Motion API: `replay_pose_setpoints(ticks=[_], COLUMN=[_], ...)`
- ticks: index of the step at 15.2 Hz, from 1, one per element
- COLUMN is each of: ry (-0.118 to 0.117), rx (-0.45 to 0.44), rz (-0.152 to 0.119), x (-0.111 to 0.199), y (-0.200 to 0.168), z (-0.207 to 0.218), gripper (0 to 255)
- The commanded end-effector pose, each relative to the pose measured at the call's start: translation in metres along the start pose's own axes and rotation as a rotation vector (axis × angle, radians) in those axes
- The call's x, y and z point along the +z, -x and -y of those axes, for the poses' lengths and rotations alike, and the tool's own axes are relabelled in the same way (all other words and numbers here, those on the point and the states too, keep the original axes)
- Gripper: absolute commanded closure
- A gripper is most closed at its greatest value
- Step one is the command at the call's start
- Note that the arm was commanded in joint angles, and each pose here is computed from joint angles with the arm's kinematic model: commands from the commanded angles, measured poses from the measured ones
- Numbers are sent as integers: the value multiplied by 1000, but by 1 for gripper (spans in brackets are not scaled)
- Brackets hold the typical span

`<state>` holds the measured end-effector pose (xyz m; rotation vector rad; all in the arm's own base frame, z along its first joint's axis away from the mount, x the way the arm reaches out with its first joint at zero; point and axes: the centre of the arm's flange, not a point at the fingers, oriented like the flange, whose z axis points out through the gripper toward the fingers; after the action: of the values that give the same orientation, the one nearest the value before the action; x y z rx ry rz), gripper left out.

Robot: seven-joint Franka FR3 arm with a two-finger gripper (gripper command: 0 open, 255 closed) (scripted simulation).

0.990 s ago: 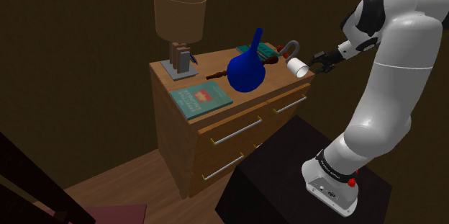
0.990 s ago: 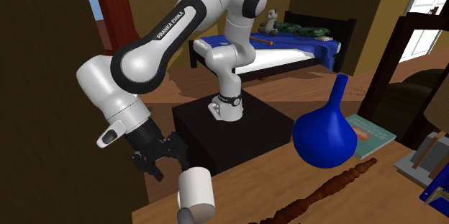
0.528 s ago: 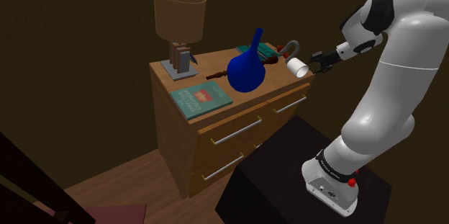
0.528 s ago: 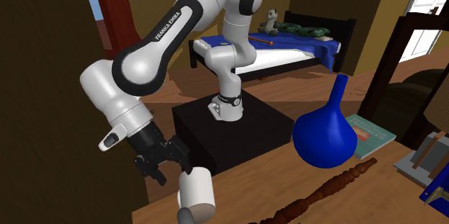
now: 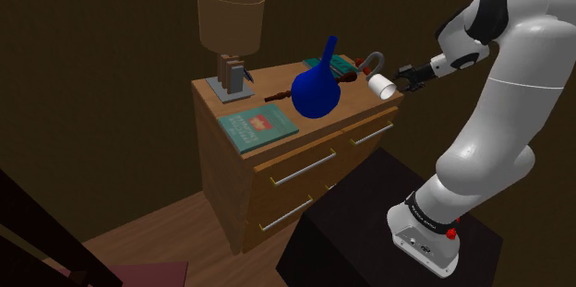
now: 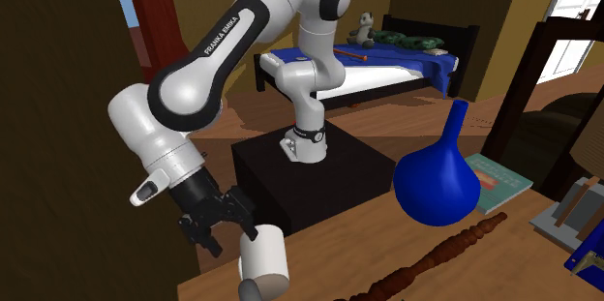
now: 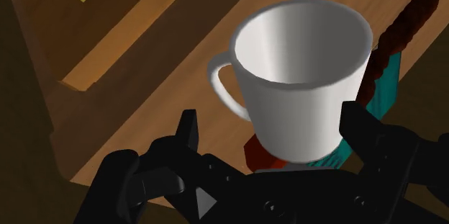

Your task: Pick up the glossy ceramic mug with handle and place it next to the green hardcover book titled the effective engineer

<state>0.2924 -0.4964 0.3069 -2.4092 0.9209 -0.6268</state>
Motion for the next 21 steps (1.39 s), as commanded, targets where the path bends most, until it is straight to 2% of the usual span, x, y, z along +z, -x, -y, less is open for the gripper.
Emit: replay_pose_setpoints(ticks=[1,2,5,7,9,10,11,21], ry=[-6,-8,-6,-4,-4,-3,-6,-6], rx=[27,28,25,25,27,29,27,27], rz=[146,145,147,146,146,145,146,146], x=[26,18,28,34,18,21,26,-15], y=[22,30,33,19,23,15,22,9], z=[-19,-24,-14,-8,-9,-11,-19,12], gripper=[0,255,255,255,255,255,255,255])
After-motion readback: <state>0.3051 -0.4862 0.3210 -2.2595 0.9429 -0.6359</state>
